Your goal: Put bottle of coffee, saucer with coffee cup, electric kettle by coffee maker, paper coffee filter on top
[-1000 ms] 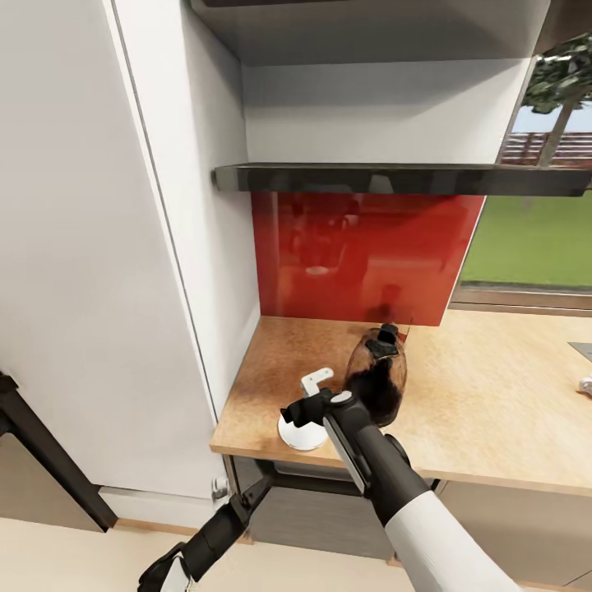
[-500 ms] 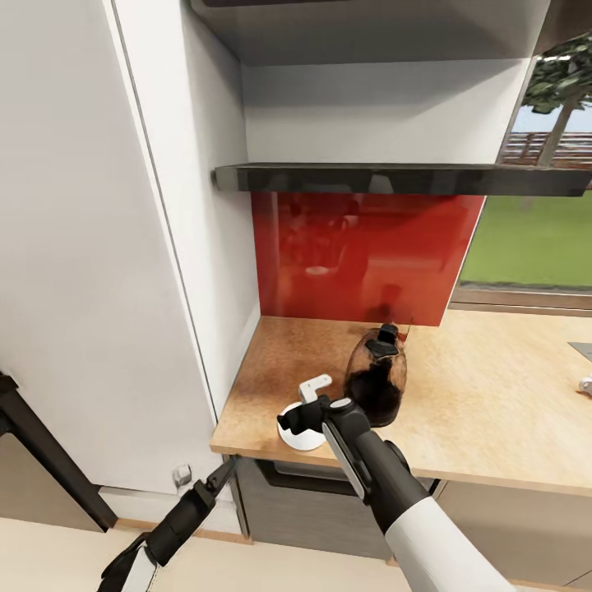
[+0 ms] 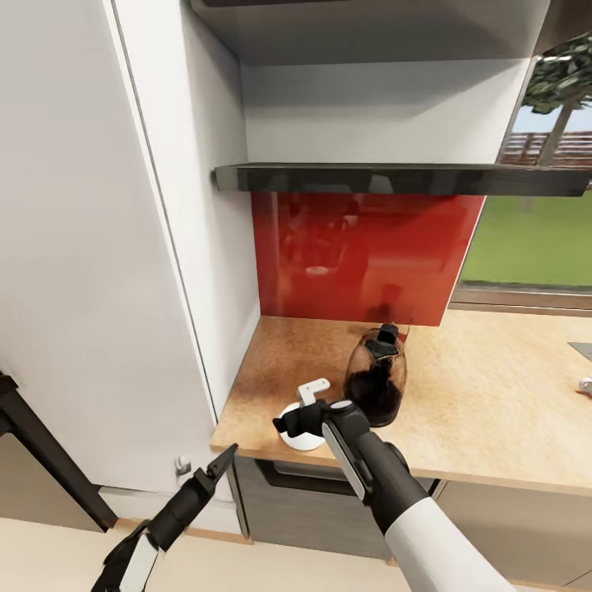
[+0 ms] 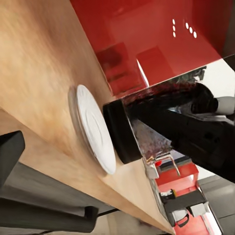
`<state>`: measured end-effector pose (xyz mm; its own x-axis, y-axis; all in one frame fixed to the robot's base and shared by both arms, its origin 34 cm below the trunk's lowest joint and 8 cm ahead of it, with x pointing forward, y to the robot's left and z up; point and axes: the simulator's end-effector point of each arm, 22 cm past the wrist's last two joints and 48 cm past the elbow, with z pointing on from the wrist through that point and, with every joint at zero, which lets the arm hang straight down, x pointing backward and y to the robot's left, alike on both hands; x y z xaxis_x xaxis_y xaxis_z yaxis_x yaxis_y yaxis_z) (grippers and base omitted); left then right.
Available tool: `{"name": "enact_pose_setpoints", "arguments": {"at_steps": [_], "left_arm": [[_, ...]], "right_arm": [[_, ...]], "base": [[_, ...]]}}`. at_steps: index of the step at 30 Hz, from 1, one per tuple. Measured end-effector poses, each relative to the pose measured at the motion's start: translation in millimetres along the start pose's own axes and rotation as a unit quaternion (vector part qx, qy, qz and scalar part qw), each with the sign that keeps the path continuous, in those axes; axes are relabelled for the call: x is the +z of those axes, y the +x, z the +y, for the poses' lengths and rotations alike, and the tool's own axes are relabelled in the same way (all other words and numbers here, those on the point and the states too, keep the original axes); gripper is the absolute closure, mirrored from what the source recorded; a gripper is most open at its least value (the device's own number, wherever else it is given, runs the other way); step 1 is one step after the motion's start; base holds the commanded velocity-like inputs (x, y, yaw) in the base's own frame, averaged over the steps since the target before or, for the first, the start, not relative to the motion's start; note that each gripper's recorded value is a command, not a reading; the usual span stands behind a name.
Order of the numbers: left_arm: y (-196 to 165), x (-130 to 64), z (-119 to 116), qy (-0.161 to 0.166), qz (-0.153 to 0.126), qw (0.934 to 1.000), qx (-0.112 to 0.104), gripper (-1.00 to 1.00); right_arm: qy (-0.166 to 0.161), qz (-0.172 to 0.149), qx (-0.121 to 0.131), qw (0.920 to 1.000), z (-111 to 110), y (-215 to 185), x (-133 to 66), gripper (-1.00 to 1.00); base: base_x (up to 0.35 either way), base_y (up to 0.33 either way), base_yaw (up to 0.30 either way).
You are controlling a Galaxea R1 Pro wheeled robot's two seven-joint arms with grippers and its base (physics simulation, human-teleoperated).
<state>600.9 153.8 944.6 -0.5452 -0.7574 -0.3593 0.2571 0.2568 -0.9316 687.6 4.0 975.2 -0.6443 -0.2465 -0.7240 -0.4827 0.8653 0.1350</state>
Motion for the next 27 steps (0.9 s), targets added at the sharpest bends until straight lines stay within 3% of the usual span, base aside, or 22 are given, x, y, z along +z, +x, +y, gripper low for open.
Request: {"name": "enact_pose_setpoints", "arguments": {"at_steps": [4, 5, 11, 19, 27], "left_arm": [[-5.1, 11.8, -3.8, 0.0, -0.003, 1.0, 0.002, -1.0], [-9.6, 18.4, 15.2, -0.048, -0.004, 0.9988, 0.005, -1.0], [-14.1, 29.4, 10.1, -0.046, -0.006, 0.9989, 0.008, -1.0], [-13.5, 29.4, 10.4, -0.046, -0.006, 0.9989, 0.009, -1.0], [-12.9, 30.7, 9.7, -0.045, -0.006, 0.9989, 0.01, -1.0]], "right_arm": [[-0.004, 0.009, 0.008, 0.9999, 1.0, 8.0, 3.4, -1.0], [-0.006, 0.01, 0.01, 0.9999, 1.7, 8.9, 3.9, -1.0], [-0.024, 0.01, 0.034, 0.9991, 9.3, 9.6, 4.3, -1.0], [-0.026, 0.011, 0.037, 0.9989, 9.8, 9.9, 4.4, -1.0], [-0.026, 0.011, 0.037, 0.9989, 9.8, 10.0, 4.7, -1.0]], "base": [[0.0, 0.0, -0.044], [0.0, 0.0, -0.032], [0.0, 0.0, -0.008], [-0.002, 0.0, -0.171], [-0.192, 0.033, -0.076]]}}
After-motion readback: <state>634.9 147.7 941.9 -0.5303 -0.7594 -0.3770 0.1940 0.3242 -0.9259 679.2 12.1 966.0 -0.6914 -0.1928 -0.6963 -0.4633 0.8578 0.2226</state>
